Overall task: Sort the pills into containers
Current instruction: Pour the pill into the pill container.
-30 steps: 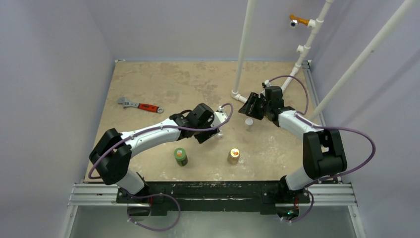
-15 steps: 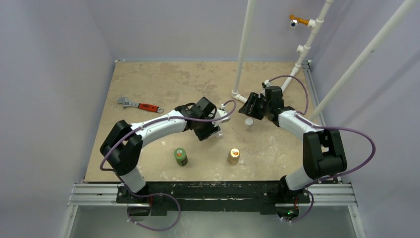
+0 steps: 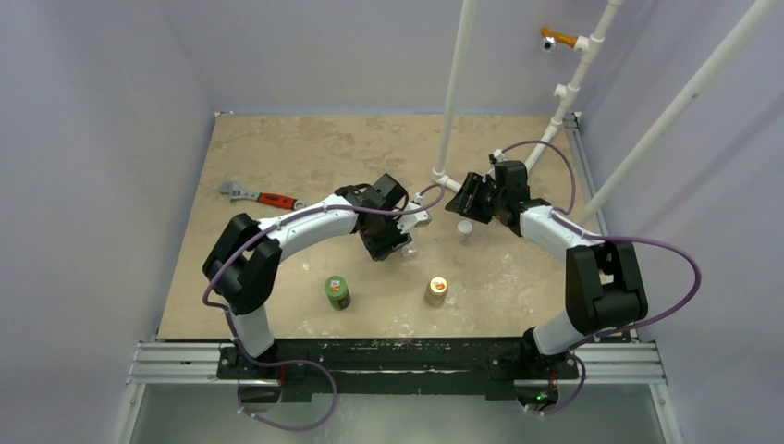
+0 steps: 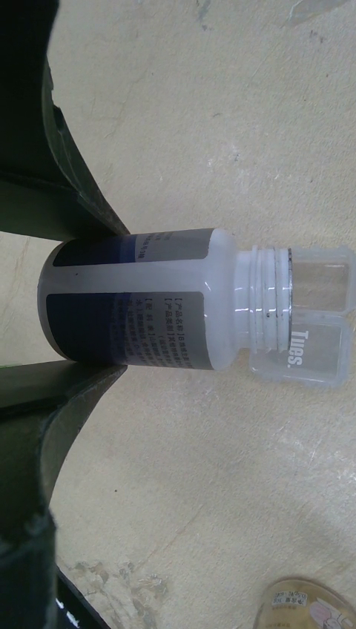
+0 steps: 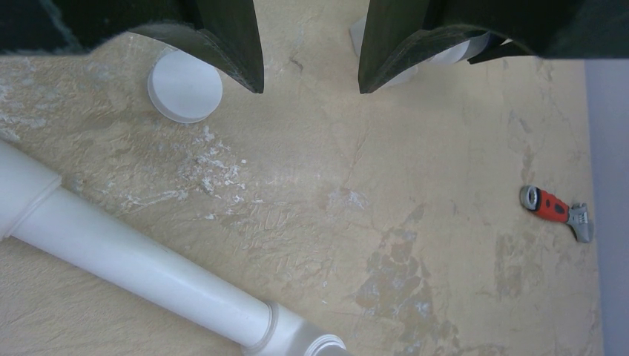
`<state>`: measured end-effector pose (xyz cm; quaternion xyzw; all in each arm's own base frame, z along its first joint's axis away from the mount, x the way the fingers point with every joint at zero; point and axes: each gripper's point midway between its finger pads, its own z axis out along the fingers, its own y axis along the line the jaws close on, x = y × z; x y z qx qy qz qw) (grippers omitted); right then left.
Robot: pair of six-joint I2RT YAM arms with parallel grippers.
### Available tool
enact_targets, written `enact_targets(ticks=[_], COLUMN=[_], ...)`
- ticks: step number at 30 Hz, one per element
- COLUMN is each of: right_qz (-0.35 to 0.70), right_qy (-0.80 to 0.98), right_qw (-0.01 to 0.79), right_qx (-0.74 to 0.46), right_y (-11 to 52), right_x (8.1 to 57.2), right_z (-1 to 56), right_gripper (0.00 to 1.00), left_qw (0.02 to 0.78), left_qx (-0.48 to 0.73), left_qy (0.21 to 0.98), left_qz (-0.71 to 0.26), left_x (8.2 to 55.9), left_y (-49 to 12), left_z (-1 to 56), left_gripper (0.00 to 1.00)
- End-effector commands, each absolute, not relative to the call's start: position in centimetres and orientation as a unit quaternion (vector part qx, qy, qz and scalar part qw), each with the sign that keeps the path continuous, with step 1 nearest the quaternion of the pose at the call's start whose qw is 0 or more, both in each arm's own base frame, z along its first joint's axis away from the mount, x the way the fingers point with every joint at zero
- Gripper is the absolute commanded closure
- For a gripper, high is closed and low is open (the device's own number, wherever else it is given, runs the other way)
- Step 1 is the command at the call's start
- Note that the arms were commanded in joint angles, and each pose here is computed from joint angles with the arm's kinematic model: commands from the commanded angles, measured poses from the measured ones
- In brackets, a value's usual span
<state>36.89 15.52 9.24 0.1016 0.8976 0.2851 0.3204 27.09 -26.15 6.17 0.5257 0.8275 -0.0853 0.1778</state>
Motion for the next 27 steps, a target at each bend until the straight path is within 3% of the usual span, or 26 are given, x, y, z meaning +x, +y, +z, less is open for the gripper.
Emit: enact_targets(ticks=[1, 27], right_qz=[0.3, 0.302], right_qy=[0.888, 0.886], right_qw=[0.34, 0.341], right_qx=[0.081, 0.08], right_y=[16.12, 16.16], right_x=[37.33, 37.4], right_z=[10.76, 10.96], right_gripper=[0.5, 0.5], left_qw=[0.184, 0.11], left_qx=[0.525, 0.519], left_qy=[0.826, 0.845], left_qz=[-0.091, -0.059], left_x=[28.06, 28.69], left_y=[-26.61, -25.76], left_z=[7.35, 7.45], left_gripper=[1.0, 1.0])
